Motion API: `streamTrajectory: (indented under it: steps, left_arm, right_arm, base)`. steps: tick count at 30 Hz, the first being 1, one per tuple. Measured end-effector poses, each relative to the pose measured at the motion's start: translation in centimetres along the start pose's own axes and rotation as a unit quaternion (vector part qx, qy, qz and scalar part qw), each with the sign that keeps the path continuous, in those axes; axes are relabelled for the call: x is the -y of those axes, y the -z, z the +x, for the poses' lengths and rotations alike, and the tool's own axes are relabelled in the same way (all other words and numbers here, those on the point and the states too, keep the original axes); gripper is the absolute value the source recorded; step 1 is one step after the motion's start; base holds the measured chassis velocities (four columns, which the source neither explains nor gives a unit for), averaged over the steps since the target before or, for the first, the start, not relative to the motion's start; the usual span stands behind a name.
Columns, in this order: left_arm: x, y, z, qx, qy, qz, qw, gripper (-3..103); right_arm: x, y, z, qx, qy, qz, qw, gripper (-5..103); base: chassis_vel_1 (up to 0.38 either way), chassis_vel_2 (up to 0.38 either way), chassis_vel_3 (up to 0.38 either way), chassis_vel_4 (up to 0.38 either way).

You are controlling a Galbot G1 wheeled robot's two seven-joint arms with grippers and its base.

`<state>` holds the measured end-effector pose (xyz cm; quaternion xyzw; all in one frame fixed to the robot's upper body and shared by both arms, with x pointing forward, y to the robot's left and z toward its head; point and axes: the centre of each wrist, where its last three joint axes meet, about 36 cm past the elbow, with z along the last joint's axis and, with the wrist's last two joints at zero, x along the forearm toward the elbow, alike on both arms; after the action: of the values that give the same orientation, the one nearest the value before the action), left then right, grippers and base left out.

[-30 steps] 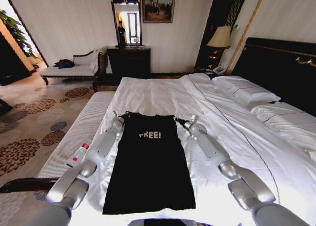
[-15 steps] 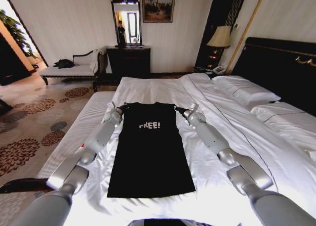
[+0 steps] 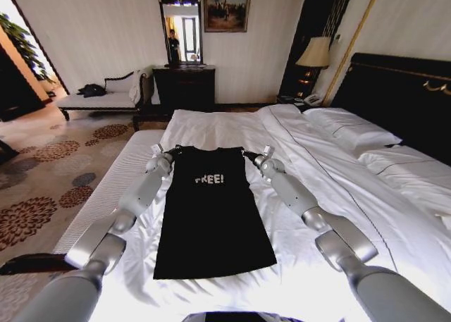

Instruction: Fold the clothes on the bed.

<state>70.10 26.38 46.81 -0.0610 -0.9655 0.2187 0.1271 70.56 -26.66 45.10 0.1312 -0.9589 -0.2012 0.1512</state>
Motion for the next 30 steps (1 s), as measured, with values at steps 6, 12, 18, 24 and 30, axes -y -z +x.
streamTrajectory:
  steps: [6,12,18,24,30]
  left_arm:
    - [0.5,0.2,0.9,0.011,-0.006,0.002,0.9999,2]
    - [0.7,-0.8,3.2,0.021,-0.009,0.001,0.9997,2]
    - [-0.5,-3.6,5.9,0.016,0.006,-0.001,0.9999,2]
    - [-0.7,-4.6,8.7,0.021,0.001,-0.011,0.9997,2]
    - [1.2,-5.0,11.8,0.030,-0.021,-0.020,0.9991,2]
  right_arm:
    - [0.6,0.5,1.4,0.012,0.003,0.001,1.000,1]
    - [0.4,-1.6,3.8,0.009,0.009,0.002,1.000,1]
    - [-0.1,-3.4,7.0,0.011,0.019,0.004,1.000,1]
    - [-1.0,-3.9,9.6,0.019,0.032,0.011,0.999,1]
    - [-1.2,-4.6,13.2,0.024,0.036,0.037,0.998,1]
  base:
    - [0.000,0.000,0.000,0.000]
    - [0.000,0.000,0.000,0.000]
    - [0.000,0.000,0.000,0.000]
    - [0.000,0.000,0.000,0.000]
    - [0.000,0.000,0.000,0.000]
